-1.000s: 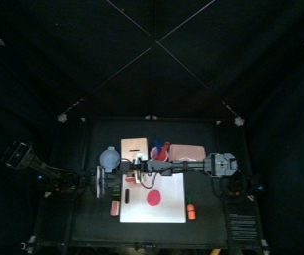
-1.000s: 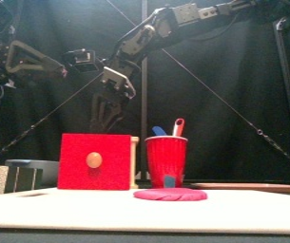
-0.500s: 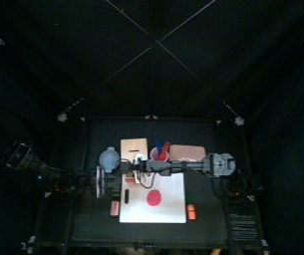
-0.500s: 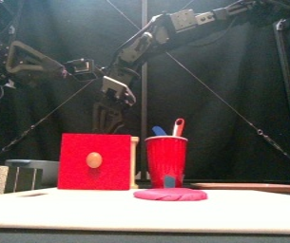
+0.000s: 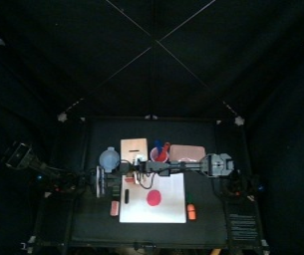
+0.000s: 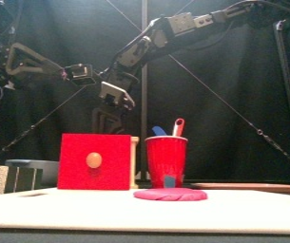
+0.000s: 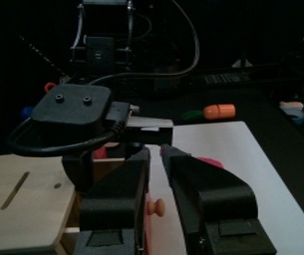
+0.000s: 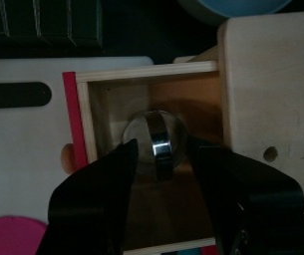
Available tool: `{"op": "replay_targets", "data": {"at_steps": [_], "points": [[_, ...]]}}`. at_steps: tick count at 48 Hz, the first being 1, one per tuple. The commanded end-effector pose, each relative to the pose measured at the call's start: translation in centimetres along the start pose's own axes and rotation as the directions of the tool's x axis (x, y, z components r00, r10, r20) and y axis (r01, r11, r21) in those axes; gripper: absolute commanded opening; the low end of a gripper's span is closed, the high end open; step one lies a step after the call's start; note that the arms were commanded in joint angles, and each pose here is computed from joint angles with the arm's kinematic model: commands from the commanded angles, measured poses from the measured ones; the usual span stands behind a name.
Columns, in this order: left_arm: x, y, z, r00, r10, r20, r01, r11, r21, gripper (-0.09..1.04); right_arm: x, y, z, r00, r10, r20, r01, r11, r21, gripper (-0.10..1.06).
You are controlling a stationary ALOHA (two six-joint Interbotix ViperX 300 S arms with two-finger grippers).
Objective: Get the cutter from the drawer then cut the dough then place the extra dough in the bowl
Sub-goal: Place the cutter on the board
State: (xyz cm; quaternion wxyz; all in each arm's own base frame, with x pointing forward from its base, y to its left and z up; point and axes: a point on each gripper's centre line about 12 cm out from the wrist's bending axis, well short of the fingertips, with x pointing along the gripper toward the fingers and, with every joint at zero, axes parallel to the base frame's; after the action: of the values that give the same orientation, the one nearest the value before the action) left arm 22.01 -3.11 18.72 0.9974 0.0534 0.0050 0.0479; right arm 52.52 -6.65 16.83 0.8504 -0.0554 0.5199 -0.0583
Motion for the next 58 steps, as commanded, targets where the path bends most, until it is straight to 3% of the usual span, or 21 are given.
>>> {"op": "replay_targets", "data": {"at_steps": [1, 8, 23, 58], "points": [[0.2, -0.1, 0.2, 1.0, -0.002, 0.0, 0.002, 1.0, -0.007, 0.61, -1.4, -0.8, 1.1, 0.999, -0.011, 0.042, 0.01, 0.9999, 0.013, 0.81], [0.2, -0.1, 0.0, 1.0, -0.006, -0.018, 0.006, 1.0, -0.009, 0.61, -1.2, -0.8, 1.1, 0.999, -0.011, 0.041, 0.01, 0.9999, 0.013, 0.77], [0.2, -0.3, -0.1, 1.0, -0.013, -0.027, 0.012, 1.0, -0.01, 0.61, -1.3, -0.7, 1.1, 0.999, -0.01, 0.043, 0.009, 0.9998, 0.018, 0.51], [0.1, 0.0, -1.0, 0.995, 0.003, -0.102, -0.007, 0.999, -0.041, 0.61, -7.6, -1.1, 5.1, 0.999, -0.024, 0.028, 0.024, 0.9995, 0.021, 0.51]]}}
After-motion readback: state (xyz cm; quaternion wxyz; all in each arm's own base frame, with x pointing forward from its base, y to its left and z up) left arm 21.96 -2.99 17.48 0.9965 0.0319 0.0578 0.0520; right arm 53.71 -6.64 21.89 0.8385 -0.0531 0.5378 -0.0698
